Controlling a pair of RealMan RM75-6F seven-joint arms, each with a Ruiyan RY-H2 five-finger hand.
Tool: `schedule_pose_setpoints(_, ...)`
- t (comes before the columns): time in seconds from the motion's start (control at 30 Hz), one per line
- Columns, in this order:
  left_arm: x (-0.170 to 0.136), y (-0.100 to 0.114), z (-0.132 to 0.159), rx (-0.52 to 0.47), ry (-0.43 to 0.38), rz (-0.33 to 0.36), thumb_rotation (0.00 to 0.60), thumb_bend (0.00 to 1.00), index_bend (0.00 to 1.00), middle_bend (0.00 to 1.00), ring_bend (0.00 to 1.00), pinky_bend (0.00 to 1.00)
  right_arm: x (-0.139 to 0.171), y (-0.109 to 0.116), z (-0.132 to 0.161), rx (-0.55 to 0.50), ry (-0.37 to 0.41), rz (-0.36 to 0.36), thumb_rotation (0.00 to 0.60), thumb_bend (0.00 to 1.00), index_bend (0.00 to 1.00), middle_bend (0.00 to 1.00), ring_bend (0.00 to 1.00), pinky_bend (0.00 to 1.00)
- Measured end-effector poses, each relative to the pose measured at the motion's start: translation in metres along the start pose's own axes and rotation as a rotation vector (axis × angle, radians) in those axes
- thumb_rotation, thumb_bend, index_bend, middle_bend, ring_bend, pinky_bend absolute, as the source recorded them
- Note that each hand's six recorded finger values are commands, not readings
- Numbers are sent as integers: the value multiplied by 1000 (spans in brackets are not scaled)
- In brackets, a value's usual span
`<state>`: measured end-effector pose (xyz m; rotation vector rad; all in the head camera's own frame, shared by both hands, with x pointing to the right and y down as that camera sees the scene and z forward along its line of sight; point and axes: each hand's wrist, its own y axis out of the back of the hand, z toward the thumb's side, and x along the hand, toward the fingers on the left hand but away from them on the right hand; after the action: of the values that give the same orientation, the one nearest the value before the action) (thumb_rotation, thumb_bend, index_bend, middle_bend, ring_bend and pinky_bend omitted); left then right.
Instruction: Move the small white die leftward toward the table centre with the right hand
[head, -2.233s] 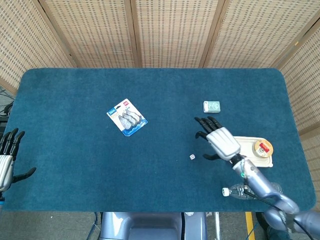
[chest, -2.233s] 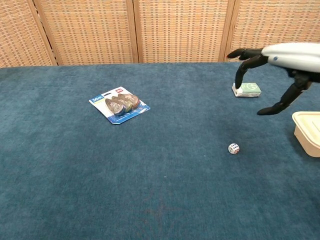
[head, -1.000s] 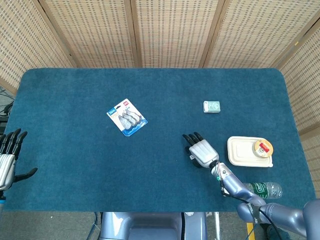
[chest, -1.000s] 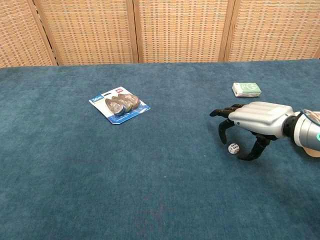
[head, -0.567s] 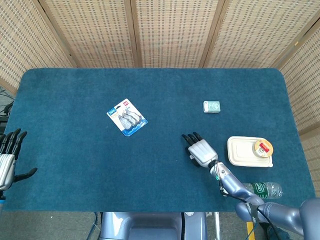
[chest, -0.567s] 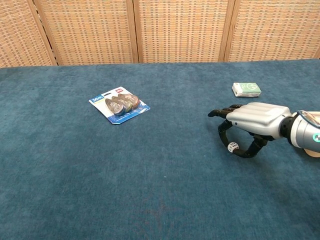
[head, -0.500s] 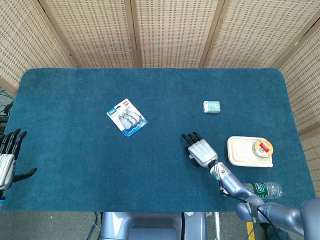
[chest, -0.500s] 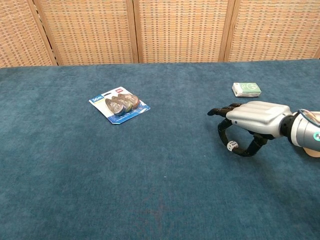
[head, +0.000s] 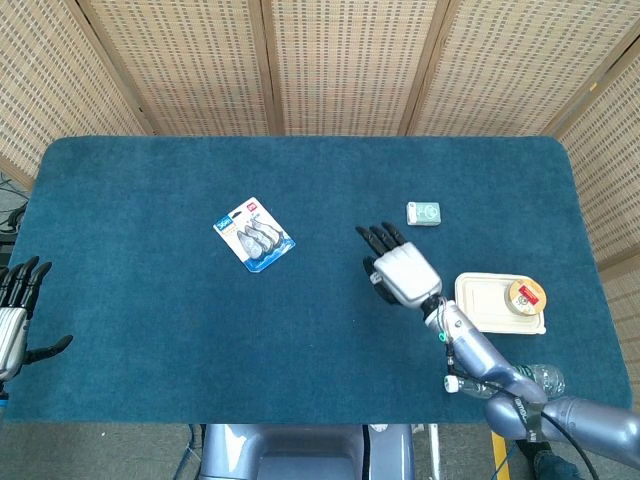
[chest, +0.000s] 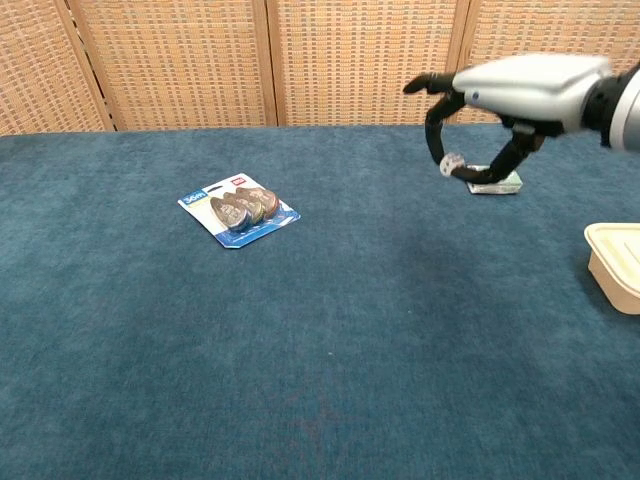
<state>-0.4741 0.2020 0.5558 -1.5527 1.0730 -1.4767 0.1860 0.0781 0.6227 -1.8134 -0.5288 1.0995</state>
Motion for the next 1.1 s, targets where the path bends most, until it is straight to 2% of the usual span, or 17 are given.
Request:
schedule_pose_setpoints(0.17,0,1,-1,-5,-1,0,600,0,0,0,0,0,-3,39,-10,39,-51,-47,600,485,477,0,0,0)
schedule_pose_setpoints(0.2,0,1,-1,-5,-2,0,600,0,0,0,0,0,-3,44,-11,43,-58,-51,600,473,402,0,0,0)
schedule_pose_setpoints(0.3,0,2,-1,-6,-2,1,600,0,0,0,0,0,-2,53,-12,53,-76,-67,600,411,64,0,0,0)
schedule_pose_setpoints(0.33,0,2,-1,-7,-2,3,600,0,0,0,0,0,-2,54,-13,52,-80,-69,600,399,9,0,0,0)
schedule_pose_setpoints(0.53,-1,2,-1,-7,-1,-1,600,0,0,0,0,0,2,55,-14,21,-109,-63,600,398,0,0,0,0)
schedule_pose_setpoints(0.87,-1,2,-2,-9,3,-1,600,0,0,0,0,0,23,62,-27,-11,-130,-131,600,393,0,0,0,0)
schedule_pose_setpoints(0.9,-1,3,-3,-13,5,2,600,0,0,0,0,0,28,62,-31,-14,-139,-142,600,359,0,0,0,0)
schedule_pose_setpoints(0.97,-2,4,-3,-17,6,5,600,0,0,0,0,0,47,58,-47,-28,-174,-175,600,219,0,0,0,0)
schedule_pose_setpoints(1.03,-2,4,-3,-16,4,6,600,0,0,0,0,0,66,54,-60,-43,-199,-211,600,38,0,0,0,0)
schedule_pose_setpoints(1.1,-3,3,-3,-10,3,5,600,0,0,0,0,0,90,46,-75,-69,-226,-247,600,0,0,0,0,0)
